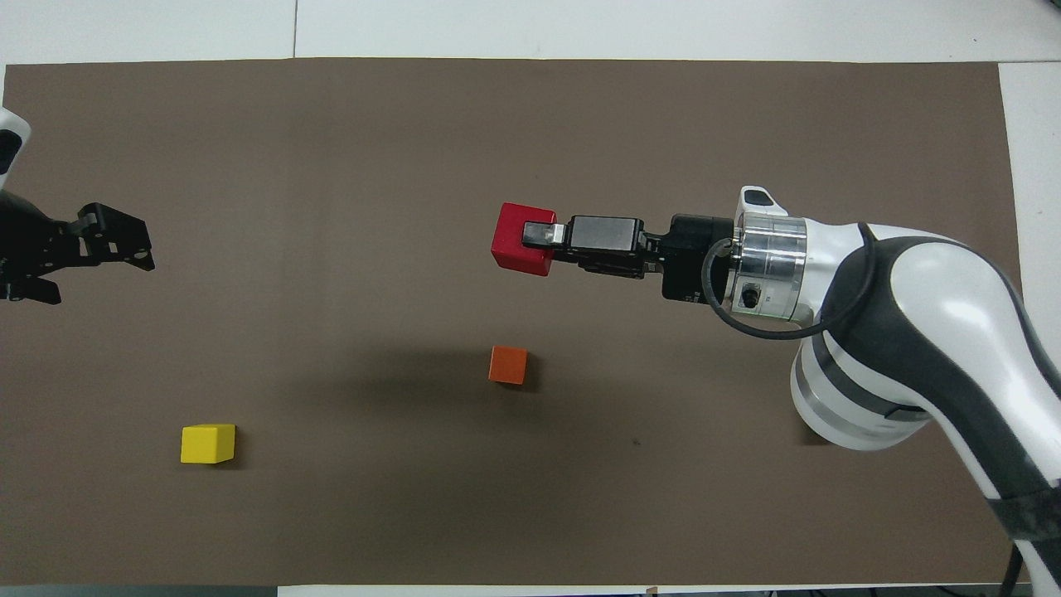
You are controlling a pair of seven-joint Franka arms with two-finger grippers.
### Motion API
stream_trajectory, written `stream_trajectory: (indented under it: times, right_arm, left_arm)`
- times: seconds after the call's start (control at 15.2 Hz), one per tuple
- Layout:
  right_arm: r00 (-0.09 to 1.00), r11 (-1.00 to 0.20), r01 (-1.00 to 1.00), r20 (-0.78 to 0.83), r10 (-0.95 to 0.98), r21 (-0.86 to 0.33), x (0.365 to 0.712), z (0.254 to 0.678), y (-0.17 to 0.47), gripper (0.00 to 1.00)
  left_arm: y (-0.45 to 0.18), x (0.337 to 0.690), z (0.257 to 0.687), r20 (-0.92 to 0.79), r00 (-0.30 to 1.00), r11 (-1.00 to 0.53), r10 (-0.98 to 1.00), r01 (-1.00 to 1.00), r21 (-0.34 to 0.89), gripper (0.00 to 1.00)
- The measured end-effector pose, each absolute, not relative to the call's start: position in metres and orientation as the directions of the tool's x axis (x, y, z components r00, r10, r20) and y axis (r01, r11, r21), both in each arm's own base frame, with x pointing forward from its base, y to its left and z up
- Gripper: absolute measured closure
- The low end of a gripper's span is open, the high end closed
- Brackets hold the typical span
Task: Transfer red block to right arm and stack on blue block
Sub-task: 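Carry the red cube with the right gripper above the blue cube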
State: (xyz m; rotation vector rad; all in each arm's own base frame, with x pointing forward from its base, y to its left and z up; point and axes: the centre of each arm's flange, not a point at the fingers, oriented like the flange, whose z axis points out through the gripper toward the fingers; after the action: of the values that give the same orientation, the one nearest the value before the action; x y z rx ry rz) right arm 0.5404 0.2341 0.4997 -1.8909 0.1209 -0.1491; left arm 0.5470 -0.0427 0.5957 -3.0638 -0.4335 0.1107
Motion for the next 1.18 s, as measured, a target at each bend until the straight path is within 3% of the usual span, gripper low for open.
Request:
stream_trajectory:
  times: [0.2, 0.46, 0.79, 1.18]
  right_arm:
    - [0.993, -0.567, -0.006, 0.063, -0.102, -0.823, 0.545, 0.510, 0.226, 0.40]
    - [0.994, -0.828, 0.029, 0.100, -0.033, -0.561, 0.548, 0.504, 0.206, 0.40]
    - [0.998, -0.964, 0.048, -0.014, 0.054, -0.262, 0.539, 0.481, 0.174, 0.40]
    - [0.994, -0.999, 0.034, -0.102, 0.033, 0.010, 0.540, 0.469, 0.097, 0.40]
  left_arm:
    - [-0.043, 0.547, 0.592, -0.071, 0.972, -0.974, 0.224, 0.220, -0.052, 0.00]
    - [-0.042, 0.547, 0.594, -0.072, 0.983, -0.985, 0.171, 0.168, -0.048, 0.00]
    - [-0.043, 0.548, 0.607, -0.056, 0.992, -0.993, 0.112, 0.110, -0.040, 0.00]
    - [-0.059, 0.544, 0.619, -0.061, 0.996, -0.997, 0.061, 0.059, -0.039, 0.00]
